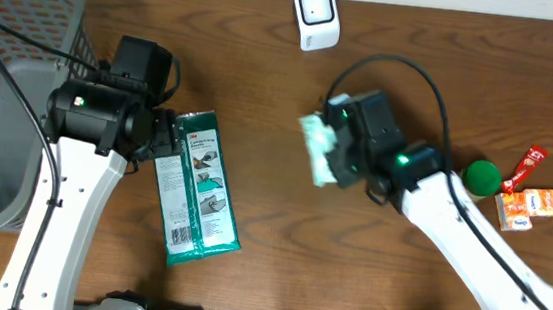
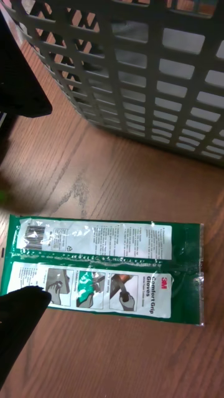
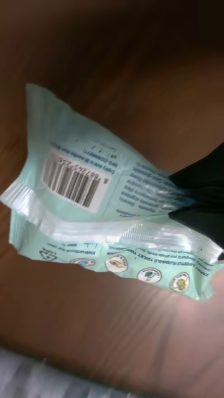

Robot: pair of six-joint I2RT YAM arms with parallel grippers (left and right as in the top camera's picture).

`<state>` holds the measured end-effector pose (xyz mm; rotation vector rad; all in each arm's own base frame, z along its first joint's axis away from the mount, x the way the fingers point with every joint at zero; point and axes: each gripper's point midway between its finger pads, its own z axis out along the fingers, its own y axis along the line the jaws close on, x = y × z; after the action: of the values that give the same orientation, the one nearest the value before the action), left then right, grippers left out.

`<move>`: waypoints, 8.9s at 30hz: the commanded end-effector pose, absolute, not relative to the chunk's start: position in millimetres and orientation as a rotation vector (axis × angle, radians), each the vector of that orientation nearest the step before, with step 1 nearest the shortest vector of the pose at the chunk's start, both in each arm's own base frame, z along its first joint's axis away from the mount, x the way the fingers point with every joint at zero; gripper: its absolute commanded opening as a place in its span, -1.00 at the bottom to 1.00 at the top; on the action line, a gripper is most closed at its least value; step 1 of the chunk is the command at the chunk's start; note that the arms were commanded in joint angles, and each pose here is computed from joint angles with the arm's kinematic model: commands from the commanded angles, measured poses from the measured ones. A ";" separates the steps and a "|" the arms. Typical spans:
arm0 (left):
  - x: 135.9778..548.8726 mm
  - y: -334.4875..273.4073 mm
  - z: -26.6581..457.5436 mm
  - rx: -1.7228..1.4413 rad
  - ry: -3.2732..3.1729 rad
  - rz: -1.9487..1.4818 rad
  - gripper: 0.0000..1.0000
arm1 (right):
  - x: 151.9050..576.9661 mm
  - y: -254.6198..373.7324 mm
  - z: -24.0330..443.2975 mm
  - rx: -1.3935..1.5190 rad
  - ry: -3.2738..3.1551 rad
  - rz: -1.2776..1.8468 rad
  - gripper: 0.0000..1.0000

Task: Scan the item barcode

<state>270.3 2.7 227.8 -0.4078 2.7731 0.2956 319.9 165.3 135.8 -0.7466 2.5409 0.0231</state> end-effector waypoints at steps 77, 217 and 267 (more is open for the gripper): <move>270.2 5.5 229.7 -0.410 2.766 0.314 0.75 | 312.8 236.9 60.6 -0.912 2.785 0.159 0.11; 270.2 5.5 229.7 -0.410 2.766 0.314 0.75 | 464.1 165.3 282.3 -0.257 2.600 0.550 -0.98; 270.2 5.5 229.7 -0.410 2.766 0.314 0.75 | 351.5 194.3 -25.8 -1.049 3.140 -0.161 -0.60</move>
<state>270.2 2.7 227.7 -0.4078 2.7734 0.2958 379.1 179.7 1.8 -0.9129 3.0443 -0.3820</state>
